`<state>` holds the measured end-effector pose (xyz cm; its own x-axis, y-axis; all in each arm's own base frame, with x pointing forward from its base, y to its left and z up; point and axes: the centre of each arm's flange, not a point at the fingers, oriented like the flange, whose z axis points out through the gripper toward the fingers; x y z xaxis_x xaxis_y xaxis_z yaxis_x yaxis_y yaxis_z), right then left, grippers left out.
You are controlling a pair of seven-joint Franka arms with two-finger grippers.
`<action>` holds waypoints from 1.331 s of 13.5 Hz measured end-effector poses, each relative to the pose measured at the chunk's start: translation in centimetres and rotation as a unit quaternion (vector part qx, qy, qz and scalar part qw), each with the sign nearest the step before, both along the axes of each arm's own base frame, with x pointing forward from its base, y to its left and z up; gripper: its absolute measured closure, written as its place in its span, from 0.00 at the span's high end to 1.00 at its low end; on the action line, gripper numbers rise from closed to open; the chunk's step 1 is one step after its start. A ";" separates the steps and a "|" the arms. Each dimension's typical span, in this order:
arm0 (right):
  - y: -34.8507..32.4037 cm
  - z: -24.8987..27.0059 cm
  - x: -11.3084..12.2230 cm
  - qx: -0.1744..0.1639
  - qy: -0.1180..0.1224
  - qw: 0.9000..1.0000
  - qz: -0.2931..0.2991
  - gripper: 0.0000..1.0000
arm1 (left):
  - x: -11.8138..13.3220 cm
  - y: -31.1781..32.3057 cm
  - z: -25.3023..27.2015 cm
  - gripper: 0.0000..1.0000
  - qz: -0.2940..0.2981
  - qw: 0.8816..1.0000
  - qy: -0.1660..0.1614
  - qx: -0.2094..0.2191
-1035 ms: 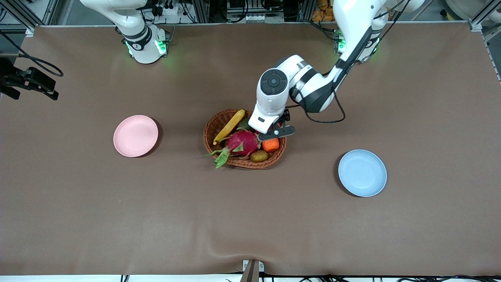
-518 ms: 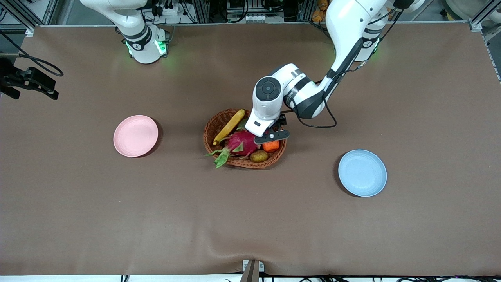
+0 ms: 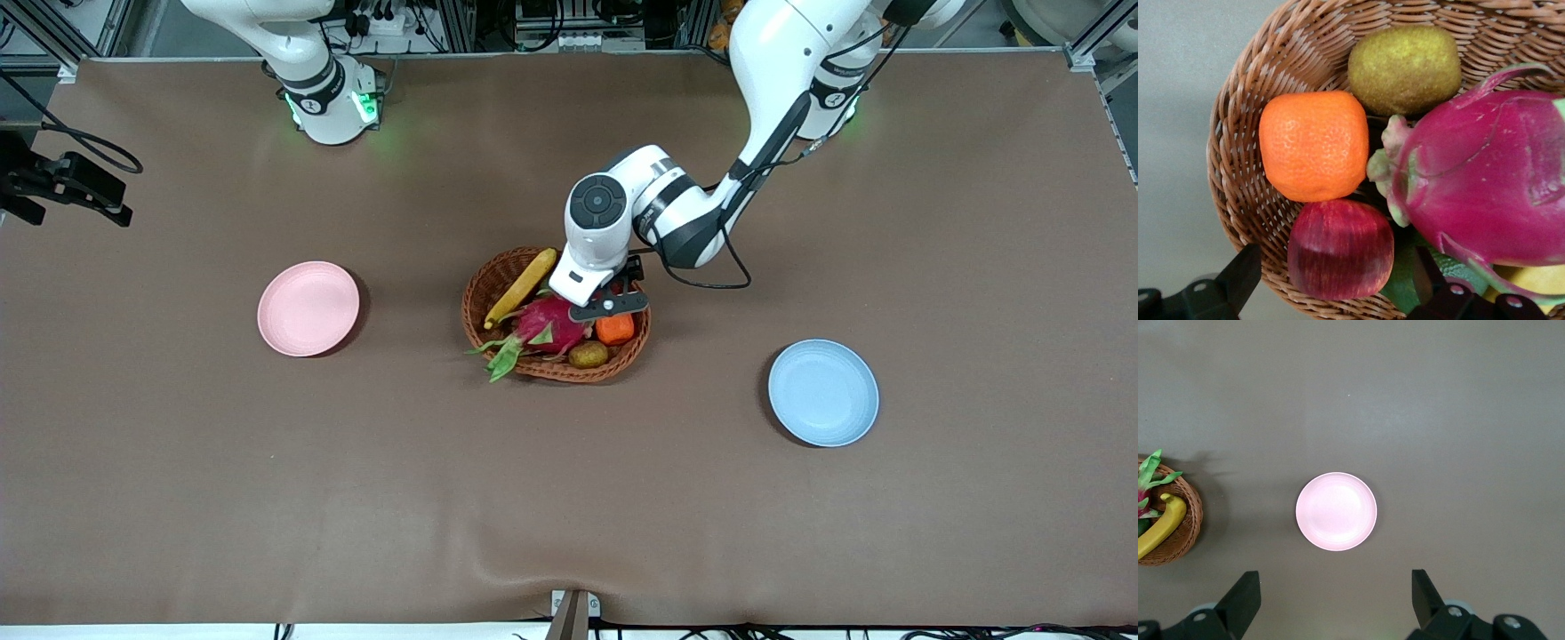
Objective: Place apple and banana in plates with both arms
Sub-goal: 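Lower the left gripper and close it around the red apple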
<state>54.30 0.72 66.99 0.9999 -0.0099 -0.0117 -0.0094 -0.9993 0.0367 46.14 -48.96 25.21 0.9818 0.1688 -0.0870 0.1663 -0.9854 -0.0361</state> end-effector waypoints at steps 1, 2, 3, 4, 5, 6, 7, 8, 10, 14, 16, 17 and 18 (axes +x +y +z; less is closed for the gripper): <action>0.0 0.0 0.0 0.000 0.001 1.000 0.000 1.00 | -0.1 0.0 -0.1 1.00 -0.001 1.000 0.001 0.001; 0.0 0.0 0.0 0.000 0.002 1.000 0.000 1.00 | -0.2 0.0 -0.2 1.00 -0.002 1.000 0.002 0.002; 0.0 0.0 0.0 0.000 0.002 1.000 0.000 1.00 | -0.4 -0.1 -0.3 1.00 -0.002 1.000 0.003 0.003; 0.0 0.0 0.0 0.000 0.002 1.000 0.000 1.00 | -0.5 -0.1 -0.4 0.98 -0.003 1.000 0.003 0.003; 0.0 0.0 -0.1 0.000 0.002 1.000 0.000 1.00 | -0.5 -0.1 -0.4 0.96 -0.004 1.000 0.004 0.004; 0.0 0.0 -0.1 0.000 0.002 1.000 0.000 1.00 | -0.6 -0.2 -0.5 0.90 -0.005 1.000 0.004 0.004; 0.0 0.0 -0.1 0.000 0.002 1.000 0.000 1.00 | -0.7 -0.3 -0.5 0.89 -0.006 1.000 0.004 0.004; 0.0 0.0 -0.1 0.000 0.002 1.000 0.000 1.00 | -0.9 -0.3 -0.6 0.89 -0.007 1.000 0.004 0.005; 0.0 0.0 -0.1 0.000 0.003 1.000 0.000 1.00 | -1.0 -0.4 -0.9 0.87 -0.010 1.000 0.004 0.008; -0.2 -0.1 -0.1 0.000 0.003 1.000 -0.002 1.00 | -1.0 -0.4 -1.6 0.87 -0.015 1.000 0.001 0.011; -0.2 -0.1 -0.1 0.000 0.003 1.000 -0.002 1.00 | -0.9 -0.5 -1.9 0.85 -0.015 1.000 -0.001 0.007; -0.2 -0.1 -0.1 0.000 0.003 1.000 -0.002 1.00 | -0.9 -0.5 -2.1 0.85 -0.015 1.000 -0.001 0.005; -0.2 -0.1 -0.1 0.000 0.003 1.000 -0.002 1.00 | -0.9 -0.6 -2.4 0.83 -0.015 1.000 -0.001 0.003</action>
